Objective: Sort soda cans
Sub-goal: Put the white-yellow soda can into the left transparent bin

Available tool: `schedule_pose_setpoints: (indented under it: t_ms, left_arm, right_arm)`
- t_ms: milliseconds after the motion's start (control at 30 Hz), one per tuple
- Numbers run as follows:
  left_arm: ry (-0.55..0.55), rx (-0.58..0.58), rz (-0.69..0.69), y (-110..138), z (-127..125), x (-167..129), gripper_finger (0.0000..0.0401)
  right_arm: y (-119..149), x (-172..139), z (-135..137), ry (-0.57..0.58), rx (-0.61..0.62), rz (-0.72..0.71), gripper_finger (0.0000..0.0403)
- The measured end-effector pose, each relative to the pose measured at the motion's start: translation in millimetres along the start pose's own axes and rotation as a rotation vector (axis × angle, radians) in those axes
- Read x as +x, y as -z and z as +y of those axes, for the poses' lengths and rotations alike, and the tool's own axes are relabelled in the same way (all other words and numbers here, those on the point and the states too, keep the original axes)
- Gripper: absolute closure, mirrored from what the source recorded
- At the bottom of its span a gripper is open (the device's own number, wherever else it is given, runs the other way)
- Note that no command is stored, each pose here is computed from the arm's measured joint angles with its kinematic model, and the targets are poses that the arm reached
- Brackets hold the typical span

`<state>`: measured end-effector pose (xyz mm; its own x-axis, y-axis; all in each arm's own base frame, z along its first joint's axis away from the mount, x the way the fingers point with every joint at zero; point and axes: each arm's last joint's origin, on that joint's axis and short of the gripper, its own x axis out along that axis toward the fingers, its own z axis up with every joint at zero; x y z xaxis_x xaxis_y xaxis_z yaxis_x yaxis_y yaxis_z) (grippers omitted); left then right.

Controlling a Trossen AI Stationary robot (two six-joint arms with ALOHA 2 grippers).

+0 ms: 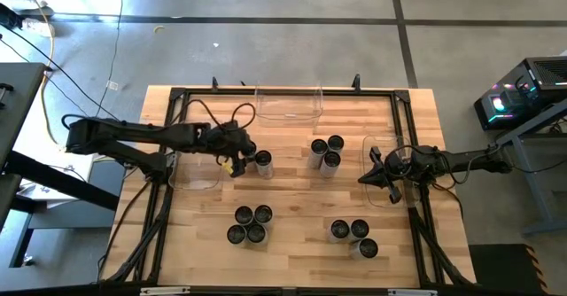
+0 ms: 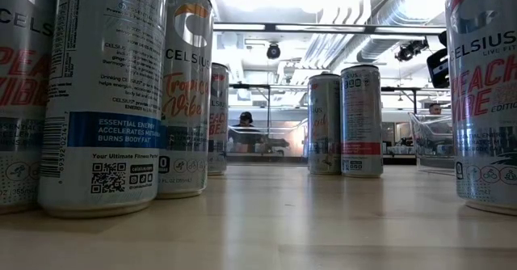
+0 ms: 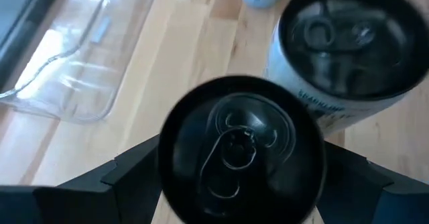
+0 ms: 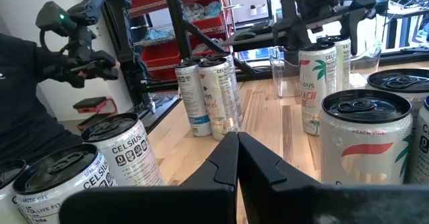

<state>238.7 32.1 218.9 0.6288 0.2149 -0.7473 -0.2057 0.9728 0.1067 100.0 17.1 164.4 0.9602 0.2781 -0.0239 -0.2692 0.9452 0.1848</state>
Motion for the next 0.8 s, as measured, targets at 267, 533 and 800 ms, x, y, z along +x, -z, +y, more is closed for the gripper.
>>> schedule_pose_setpoints:
  t_ms: [267,533,800]
  left_arm:
    - [0.003,0.01,0.034,2,-3,8,0.0114]
    - [-0.005,0.009,0.01,2,-1,-2,0.016]
    - [-0.112,0.03,-0.065,-14,10,-66,0.016]
  right_arm:
    - [0,0,0,0.0,0.0,0.0,0.0403]
    - [0,0,0,0.0,0.0,-0.001,0.0403]
    - [0,0,0,-0.001,0.0,0.0,0.0403]
